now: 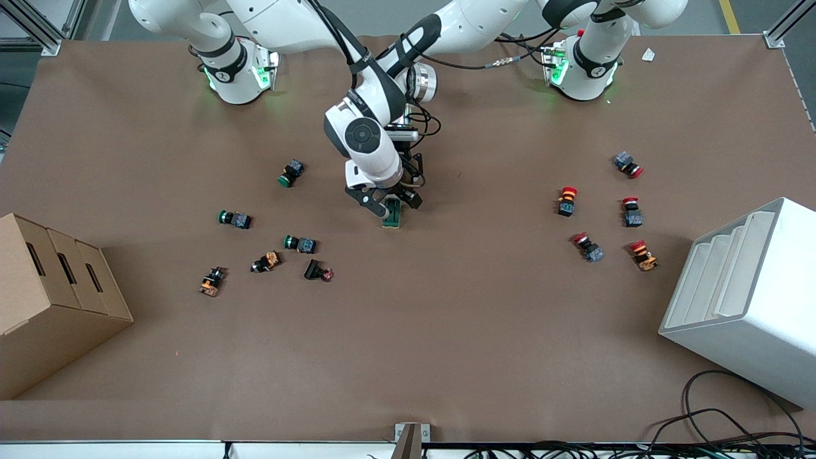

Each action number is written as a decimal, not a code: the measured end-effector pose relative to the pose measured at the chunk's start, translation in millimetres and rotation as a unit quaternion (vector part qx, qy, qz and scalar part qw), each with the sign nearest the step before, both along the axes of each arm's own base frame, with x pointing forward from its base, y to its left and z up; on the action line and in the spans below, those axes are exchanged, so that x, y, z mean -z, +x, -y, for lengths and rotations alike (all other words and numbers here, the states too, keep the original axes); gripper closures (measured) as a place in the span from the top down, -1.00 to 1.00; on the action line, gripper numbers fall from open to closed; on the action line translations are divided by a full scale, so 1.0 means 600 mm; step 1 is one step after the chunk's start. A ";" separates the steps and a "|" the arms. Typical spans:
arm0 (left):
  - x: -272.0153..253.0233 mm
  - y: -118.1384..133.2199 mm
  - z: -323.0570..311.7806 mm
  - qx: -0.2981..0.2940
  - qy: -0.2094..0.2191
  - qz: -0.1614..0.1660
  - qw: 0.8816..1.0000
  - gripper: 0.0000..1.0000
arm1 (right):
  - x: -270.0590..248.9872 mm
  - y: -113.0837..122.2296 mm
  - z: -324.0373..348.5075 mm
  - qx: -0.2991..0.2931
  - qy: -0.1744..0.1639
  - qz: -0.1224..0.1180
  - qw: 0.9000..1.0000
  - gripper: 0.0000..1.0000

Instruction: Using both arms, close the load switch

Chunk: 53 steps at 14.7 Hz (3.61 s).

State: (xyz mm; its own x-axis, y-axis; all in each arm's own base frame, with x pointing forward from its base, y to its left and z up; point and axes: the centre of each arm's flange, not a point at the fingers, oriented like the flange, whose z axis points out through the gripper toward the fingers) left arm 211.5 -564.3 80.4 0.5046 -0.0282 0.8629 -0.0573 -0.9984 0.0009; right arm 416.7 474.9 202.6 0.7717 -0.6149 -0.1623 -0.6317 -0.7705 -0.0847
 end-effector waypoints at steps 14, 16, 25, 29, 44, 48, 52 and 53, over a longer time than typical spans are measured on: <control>0.002 -0.001 0.001 -0.001 0.001 0.004 1.000 0.98 | -0.010 0.033 0.007 0.027 0.007 -0.001 1.000 1.00; 0.002 -0.001 0.001 -0.001 0.001 0.004 1.000 0.98 | -0.025 0.044 0.009 0.035 0.012 -0.001 0.999 1.00; 0.002 -0.002 0.001 -0.001 0.001 0.005 1.000 0.98 | -0.057 0.132 0.034 0.058 0.041 0.043 0.997 1.00; 0.002 -0.002 0.001 -0.001 0.001 0.005 1.000 0.98 | -0.045 0.136 0.029 0.056 0.040 0.043 0.997 1.00; 0.002 -0.002 0.001 -0.002 0.001 0.006 1.000 0.98 | -0.063 0.242 0.129 -0.039 0.018 0.037 0.998 1.00; 0.002 -0.001 0.001 0.001 0.006 0.006 1.000 0.98 | -0.202 0.324 0.330 -0.133 0.012 0.007 0.991 1.00; -0.008 0.002 0.011 -0.005 0.029 -0.006 1.000 0.98 | -0.312 0.349 0.531 -0.209 -0.003 -0.002 0.978 1.00; -0.013 0.003 0.016 -0.012 0.033 -0.013 0.999 0.98 | -0.331 0.349 0.571 -0.228 -0.015 -0.005 0.973 1.00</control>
State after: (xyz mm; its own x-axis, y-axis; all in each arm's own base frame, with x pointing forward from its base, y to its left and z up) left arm 213.3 -573.8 88.1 0.5288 -0.0726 0.8456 -0.0351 -0.9974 -0.0636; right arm 625.9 132.3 401.1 0.9640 -0.2127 -0.1595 -0.2236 -0.9732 -0.0536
